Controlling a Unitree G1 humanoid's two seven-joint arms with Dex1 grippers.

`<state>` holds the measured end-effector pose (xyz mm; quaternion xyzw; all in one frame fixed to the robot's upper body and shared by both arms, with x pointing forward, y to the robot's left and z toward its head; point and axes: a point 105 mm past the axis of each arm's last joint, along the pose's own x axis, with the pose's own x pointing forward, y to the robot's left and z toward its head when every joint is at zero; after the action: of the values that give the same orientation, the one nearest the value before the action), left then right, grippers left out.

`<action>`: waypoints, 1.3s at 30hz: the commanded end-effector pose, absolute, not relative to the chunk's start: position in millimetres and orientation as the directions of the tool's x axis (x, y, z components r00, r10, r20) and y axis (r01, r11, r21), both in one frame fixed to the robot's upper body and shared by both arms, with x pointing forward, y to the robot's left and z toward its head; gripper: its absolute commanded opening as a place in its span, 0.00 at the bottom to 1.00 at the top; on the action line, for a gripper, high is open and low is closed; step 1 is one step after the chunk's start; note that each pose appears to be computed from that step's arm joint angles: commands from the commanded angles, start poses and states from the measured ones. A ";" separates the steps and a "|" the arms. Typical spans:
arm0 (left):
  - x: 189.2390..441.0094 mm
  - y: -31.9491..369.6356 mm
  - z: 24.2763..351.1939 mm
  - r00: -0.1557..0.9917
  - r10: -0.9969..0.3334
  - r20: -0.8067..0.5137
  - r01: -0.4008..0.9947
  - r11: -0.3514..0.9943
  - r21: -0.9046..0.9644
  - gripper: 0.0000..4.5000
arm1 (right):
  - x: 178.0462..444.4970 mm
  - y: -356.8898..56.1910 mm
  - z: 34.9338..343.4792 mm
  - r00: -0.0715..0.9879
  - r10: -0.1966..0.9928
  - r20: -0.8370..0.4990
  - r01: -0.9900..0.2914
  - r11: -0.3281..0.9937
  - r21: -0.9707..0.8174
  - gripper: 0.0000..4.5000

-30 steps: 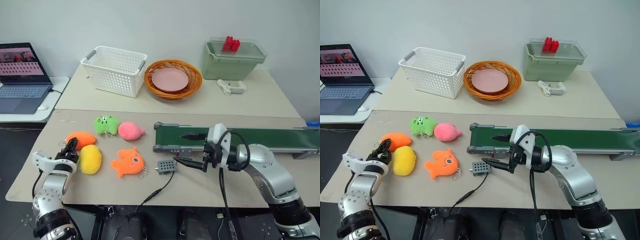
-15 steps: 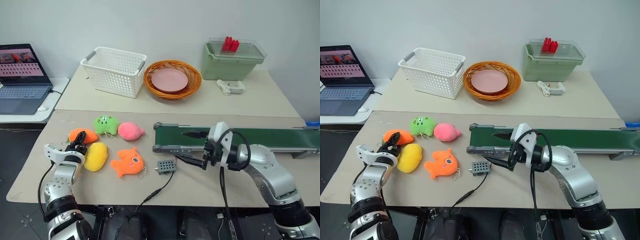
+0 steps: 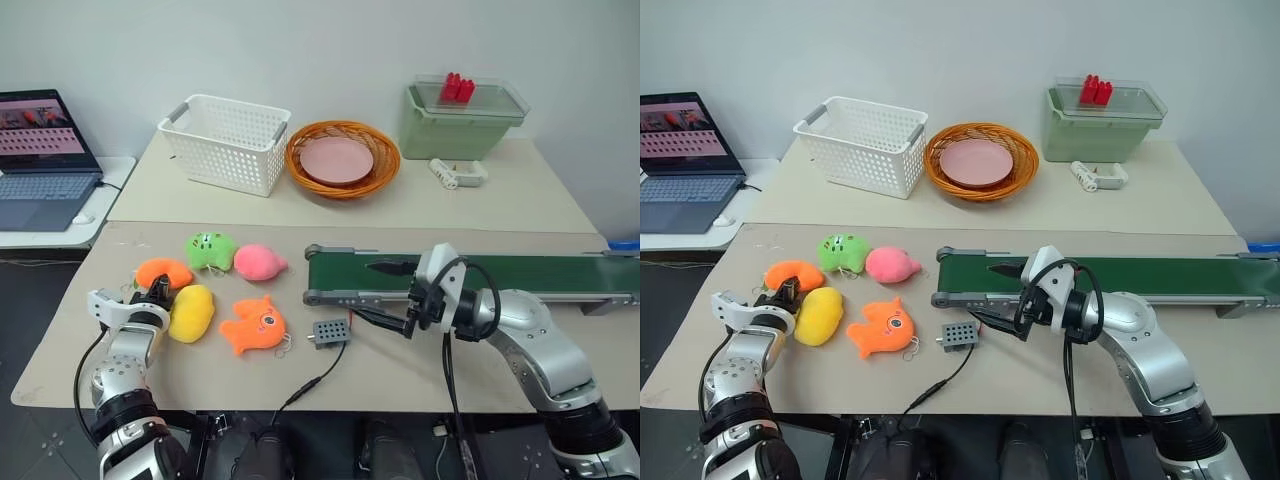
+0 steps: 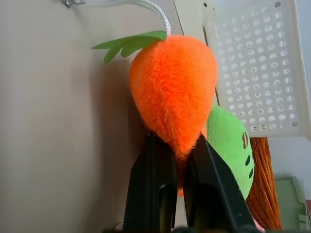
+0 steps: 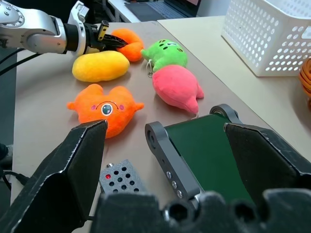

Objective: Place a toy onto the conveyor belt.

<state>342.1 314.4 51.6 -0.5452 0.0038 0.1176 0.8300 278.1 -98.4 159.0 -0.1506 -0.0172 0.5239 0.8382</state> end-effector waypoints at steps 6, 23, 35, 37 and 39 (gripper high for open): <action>331.6 328.5 142.6 0.956 0.266 0.127 -0.009 0.456 -0.890 0.03 | 279.6 -98.4 165.0 0.457 0.882 -0.114 -0.864 0.410 -0.294 1.00; 360.2 113.0 244.5 0.772 -0.603 0.200 0.553 0.793 0.258 0.03 | 298.4 -136.1 182.7 0.591 0.803 -0.077 -0.775 0.539 -0.332 1.00; 348.3 51.2 198.6 0.428 -0.895 -0.125 0.589 0.171 0.790 0.03 | 294.7 -200.2 180.7 0.764 0.641 -0.072 -0.621 0.702 -0.347 1.00; 350.0 50.4 193.6 0.409 -0.900 -0.152 0.565 0.119 0.816 0.03 | 293.0 -205.0 180.2 0.774 0.631 -0.062 -0.612 0.718 -0.332 1.00; 351.6 48.5 187.1 0.391 -0.901 -0.188 0.553 0.067 0.831 0.03 | 288.7 -208.2 178.5 0.774 0.631 -0.056 -0.613 0.725 -0.314 1.00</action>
<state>353.9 56.7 177.9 0.4185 -0.1617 -0.5084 0.7350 293.5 -203.3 163.6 -0.1586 0.0075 0.3420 0.9262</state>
